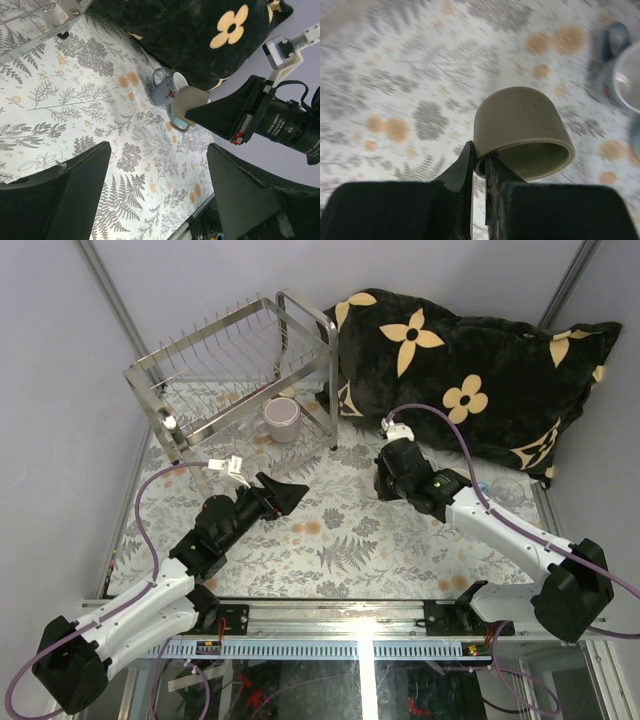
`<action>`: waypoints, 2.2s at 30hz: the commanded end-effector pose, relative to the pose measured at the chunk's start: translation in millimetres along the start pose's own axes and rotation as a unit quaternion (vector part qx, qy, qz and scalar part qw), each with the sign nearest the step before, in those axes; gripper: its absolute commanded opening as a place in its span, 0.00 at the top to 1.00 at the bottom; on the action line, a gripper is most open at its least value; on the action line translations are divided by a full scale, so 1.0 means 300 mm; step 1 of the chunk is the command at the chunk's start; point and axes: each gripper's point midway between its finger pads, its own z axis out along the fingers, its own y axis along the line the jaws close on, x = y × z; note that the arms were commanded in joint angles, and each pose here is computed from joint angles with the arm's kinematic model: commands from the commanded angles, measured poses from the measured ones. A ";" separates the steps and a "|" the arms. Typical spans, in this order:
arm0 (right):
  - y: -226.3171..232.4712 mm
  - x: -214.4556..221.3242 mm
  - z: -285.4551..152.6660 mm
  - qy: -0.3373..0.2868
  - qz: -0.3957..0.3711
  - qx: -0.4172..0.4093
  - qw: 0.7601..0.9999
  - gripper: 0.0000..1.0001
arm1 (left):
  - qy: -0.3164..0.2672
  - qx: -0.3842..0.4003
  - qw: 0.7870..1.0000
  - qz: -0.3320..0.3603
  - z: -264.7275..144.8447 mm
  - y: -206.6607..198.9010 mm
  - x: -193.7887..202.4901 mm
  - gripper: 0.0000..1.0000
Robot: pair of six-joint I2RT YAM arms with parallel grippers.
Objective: Unload the cups from the dish rack
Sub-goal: Place the cup at the center of the board.
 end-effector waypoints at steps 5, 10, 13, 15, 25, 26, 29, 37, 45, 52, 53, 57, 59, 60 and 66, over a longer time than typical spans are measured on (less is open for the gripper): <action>-0.239 0.083 -0.056 0.081 -0.081 0.163 0.980 1.00 | 0.008 0.006 1.000 0.007 0.003 0.024 0.033 0.22; -0.316 0.156 -0.026 0.126 -0.039 0.155 0.979 1.00 | 0.024 0.000 1.000 0.004 0.003 0.040 0.059 0.22; -0.350 0.177 -0.012 0.126 -0.006 0.136 0.983 1.00 | 0.024 0.004 1.000 -0.001 0.000 0.036 0.062 0.22; -0.371 0.195 -0.013 0.139 -0.007 0.146 0.979 1.00 | 0.021 0.003 1.000 -0.003 -0.004 0.040 0.061 0.22; -0.414 0.336 -0.069 0.195 0.011 0.172 0.966 1.00 | 0.023 0.000 1.000 -0.006 -0.003 0.048 0.067 0.21; -0.422 0.352 -0.071 0.199 0.013 0.177 0.964 1.00 | 0.024 0.000 1.000 -0.006 -0.003 0.048 0.069 0.21; -0.419 0.390 -0.066 0.215 0.016 0.171 0.961 1.00 | 0.027 0.001 1.000 -0.008 -0.001 0.046 0.072 0.21; -0.417 0.431 -0.042 0.255 0.006 0.167 0.952 1.00 | 0.025 0.002 1.000 -0.008 -0.004 0.048 0.072 0.21; -0.420 0.445 -0.011 0.274 0.004 0.171 0.946 0.82 | 0.026 0.000 1.000 -0.009 -0.004 0.054 0.075 0.20; -0.419 0.323 -0.045 0.210 0.006 0.183 0.960 0.55 | 0.024 -0.009 1.000 -0.007 0.003 0.068 0.075 0.20; -0.417 0.296 -0.055 0.196 0.007 0.185 0.963 0.54 | 0.024 -0.012 1.000 -0.005 0.004 0.071 0.076 0.20; -0.369 0.173 -0.102 0.137 0.013 0.157 0.978 0.52 | 0.018 -0.028 0.999 0.006 0.010 0.090 0.066 0.20; -0.343 0.110 -0.129 0.098 0.019 0.138 0.985 0.51 | 0.010 -0.046 0.999 0.017 0.014 0.105 0.048 0.20; -0.326 0.081 -0.142 0.076 0.022 0.124 0.989 0.51 | 0.003 -0.058 0.998 0.026 0.015 0.115 0.034 0.20; -0.227 -0.060 -0.211 -0.069 0.044 0.028 0.996 0.43 | -0.065 -0.136 0.987 0.053 0.025 0.177 -0.078 0.20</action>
